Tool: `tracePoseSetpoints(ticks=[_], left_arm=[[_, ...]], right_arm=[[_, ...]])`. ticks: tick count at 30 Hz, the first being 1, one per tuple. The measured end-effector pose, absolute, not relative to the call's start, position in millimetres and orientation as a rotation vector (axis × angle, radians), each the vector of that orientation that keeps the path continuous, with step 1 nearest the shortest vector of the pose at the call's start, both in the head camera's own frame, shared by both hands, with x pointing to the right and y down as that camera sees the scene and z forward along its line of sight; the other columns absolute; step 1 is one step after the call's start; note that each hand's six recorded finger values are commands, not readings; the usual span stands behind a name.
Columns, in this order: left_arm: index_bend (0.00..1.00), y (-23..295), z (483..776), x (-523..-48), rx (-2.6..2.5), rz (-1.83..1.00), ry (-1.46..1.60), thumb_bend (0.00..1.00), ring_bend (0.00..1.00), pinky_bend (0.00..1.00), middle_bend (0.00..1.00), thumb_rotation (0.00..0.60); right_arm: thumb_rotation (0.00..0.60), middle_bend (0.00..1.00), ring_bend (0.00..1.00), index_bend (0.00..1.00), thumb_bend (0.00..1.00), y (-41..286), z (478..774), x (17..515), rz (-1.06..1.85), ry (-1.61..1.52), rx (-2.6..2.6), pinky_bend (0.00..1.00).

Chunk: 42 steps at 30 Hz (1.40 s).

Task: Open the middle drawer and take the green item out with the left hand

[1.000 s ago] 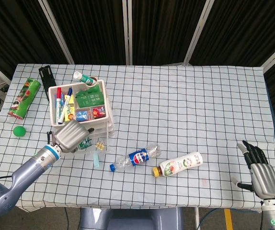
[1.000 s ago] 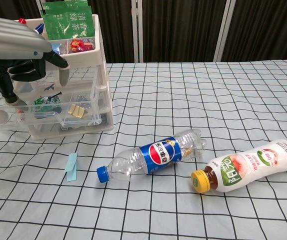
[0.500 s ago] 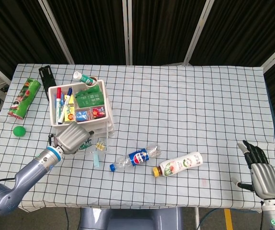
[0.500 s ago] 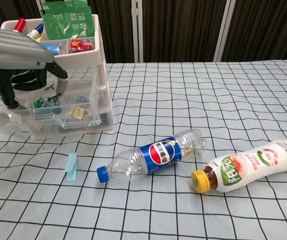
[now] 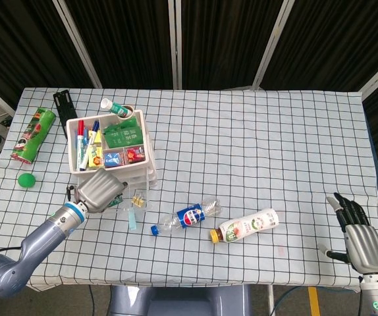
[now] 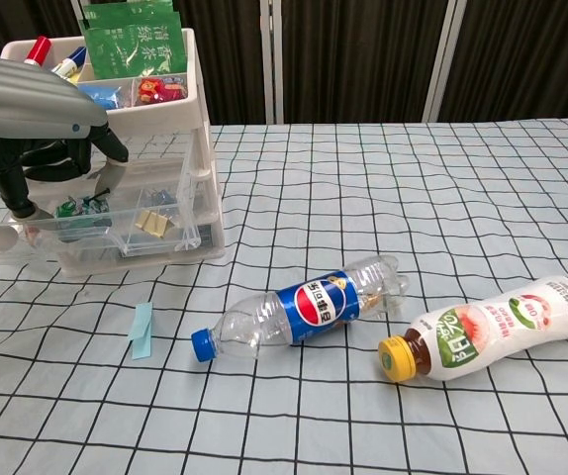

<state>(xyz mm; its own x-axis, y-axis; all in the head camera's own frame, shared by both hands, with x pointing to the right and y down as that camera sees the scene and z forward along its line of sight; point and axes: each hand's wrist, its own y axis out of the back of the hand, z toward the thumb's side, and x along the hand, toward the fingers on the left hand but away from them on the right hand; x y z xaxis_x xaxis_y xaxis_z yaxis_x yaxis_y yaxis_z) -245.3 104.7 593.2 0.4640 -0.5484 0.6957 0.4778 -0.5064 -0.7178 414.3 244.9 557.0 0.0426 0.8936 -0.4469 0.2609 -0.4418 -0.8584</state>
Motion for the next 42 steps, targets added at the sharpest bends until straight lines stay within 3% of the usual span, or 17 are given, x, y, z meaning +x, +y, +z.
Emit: tracePoseSetpoints(ticks=[11,19,42], left_arm=[[0.49,106,592,-245,-1.693,-1.25,0.068,0.23,0.74,0.72,0.82,0.6],[0.5,107,592,-245,-1.697,-1.254,0.067,0.33,0.74,0.72,0.82,0.6],[0.52,100,581,-246,-1.692,-1.249,0.115,0.37,0.74,0.72,0.82,0.6]], right_arm=[[0.6,0.0,0.0,0.0,0.04,245,556,414,1.422,-1.168,-1.754,0.0],[0.6,0.0,0.0,0.0,0.04,245,556,415,1.422,-1.168,-1.755,0.0],[0.6,0.0,0.0,0.0,0.04,245,556,415,1.424,-1.169,-1.755,0.0]])
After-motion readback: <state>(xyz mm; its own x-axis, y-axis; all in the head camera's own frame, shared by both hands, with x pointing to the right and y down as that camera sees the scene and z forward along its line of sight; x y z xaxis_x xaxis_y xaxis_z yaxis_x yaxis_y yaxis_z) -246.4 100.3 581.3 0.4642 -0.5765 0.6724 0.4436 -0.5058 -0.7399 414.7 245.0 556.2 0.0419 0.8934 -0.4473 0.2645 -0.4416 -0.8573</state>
